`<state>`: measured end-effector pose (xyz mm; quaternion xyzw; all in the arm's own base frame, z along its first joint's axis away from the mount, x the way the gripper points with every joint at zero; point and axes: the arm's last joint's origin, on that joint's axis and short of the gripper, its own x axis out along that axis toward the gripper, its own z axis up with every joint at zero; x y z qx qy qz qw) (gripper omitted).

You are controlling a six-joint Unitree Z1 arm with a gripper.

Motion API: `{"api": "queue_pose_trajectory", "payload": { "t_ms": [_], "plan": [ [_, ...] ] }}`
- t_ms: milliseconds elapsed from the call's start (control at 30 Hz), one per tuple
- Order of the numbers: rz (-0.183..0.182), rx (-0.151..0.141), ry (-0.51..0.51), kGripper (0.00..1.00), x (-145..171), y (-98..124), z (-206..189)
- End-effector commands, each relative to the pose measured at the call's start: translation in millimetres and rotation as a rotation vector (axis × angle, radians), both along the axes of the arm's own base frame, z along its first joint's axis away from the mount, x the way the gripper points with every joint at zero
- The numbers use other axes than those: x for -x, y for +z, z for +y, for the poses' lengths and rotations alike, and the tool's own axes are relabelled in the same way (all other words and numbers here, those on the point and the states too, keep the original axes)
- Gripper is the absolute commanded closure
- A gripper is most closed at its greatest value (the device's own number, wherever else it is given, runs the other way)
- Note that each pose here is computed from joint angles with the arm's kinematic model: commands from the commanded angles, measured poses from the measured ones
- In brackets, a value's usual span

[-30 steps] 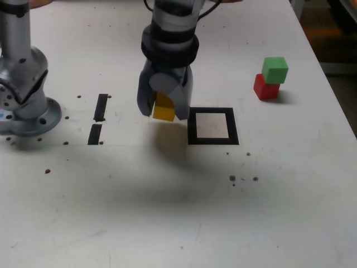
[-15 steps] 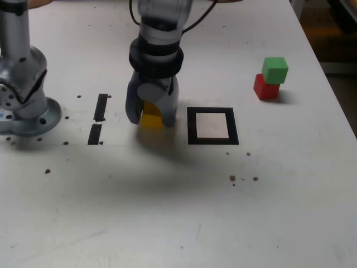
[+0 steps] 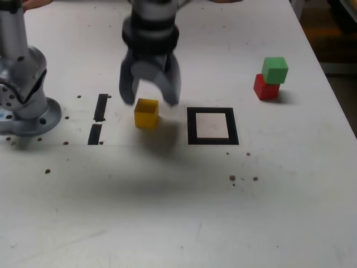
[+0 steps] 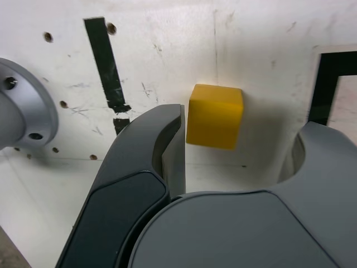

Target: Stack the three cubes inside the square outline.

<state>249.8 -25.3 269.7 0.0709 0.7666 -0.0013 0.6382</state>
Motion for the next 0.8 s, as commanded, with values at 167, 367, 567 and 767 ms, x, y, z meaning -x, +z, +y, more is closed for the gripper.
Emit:
{"api": "queue_pose_trajectory", "payload": {
  "t_ms": [167, 367, 567, 767],
  "plan": [
    [-0.101, -0.044, -0.039, 0.0, -12.6, 68.5, -1.2],
    [-0.286, -0.086, -0.181, 0.01, -77.5, 125.6, -5.6],
    [-0.324, -0.112, -0.189, 0.03, -116.4, 135.6, 10.7],
    [-0.303, -0.115, -0.141, 0.04, -140.3, 119.9, 29.5]
  ]
}}
